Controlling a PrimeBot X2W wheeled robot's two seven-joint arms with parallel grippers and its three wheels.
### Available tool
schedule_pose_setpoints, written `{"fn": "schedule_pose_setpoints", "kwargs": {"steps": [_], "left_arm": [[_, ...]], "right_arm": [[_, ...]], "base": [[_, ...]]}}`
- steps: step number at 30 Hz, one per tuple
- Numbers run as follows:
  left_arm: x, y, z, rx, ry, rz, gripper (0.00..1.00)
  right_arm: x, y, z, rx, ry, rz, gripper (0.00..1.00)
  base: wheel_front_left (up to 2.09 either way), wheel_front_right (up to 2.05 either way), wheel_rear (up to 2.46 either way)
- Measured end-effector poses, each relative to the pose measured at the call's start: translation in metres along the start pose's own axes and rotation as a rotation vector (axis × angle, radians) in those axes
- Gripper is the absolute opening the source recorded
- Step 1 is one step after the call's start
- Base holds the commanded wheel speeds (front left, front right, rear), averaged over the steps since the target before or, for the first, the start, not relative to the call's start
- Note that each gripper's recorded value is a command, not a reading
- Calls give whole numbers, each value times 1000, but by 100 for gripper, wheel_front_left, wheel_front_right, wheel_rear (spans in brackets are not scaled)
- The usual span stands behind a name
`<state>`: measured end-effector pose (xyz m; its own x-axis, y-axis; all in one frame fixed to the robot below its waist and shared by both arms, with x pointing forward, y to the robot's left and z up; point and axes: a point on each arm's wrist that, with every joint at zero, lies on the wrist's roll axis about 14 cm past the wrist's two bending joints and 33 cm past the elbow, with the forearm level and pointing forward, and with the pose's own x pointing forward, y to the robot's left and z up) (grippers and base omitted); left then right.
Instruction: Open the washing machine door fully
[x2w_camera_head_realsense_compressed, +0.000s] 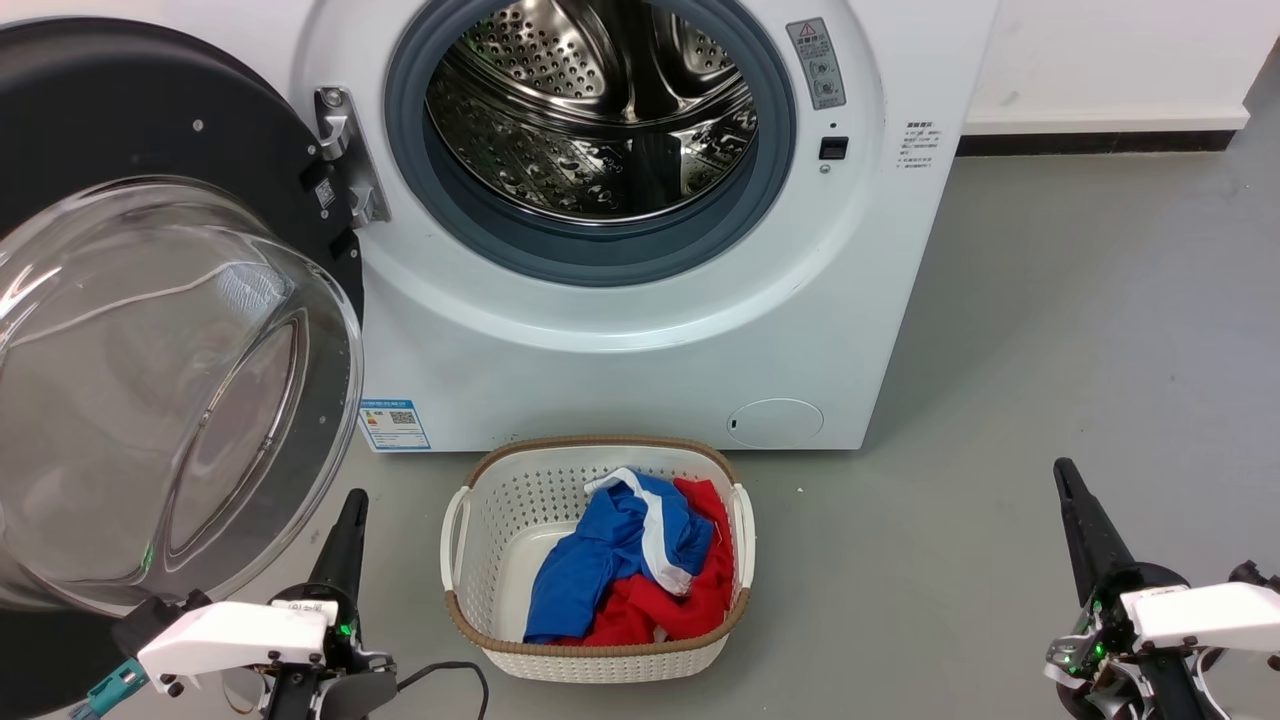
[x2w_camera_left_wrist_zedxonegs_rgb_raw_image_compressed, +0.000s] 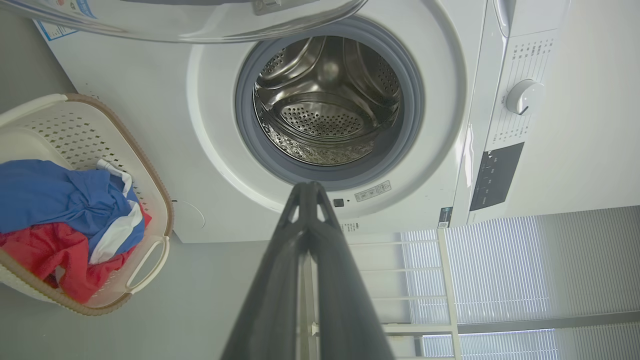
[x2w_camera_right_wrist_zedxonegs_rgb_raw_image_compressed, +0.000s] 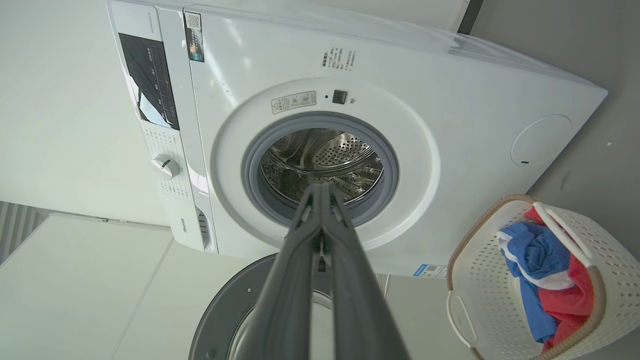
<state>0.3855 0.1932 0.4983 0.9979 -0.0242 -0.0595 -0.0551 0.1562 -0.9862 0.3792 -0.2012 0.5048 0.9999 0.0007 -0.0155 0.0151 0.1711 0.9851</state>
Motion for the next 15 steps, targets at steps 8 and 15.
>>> {"fn": "schedule_pose_setpoints", "kwargs": {"steps": [8, 15], "left_arm": [[0, -1, 2, -52, -8, -14, 0], [1, -2, 4, -102, -17, -27, 0]], "right_arm": [[2, -1, 0, 55, -2, -1, 0], [4, -2, 0, 105, -2, -1, 0]], "base": [[0, 0, 0], [0, 0, 0]]}}
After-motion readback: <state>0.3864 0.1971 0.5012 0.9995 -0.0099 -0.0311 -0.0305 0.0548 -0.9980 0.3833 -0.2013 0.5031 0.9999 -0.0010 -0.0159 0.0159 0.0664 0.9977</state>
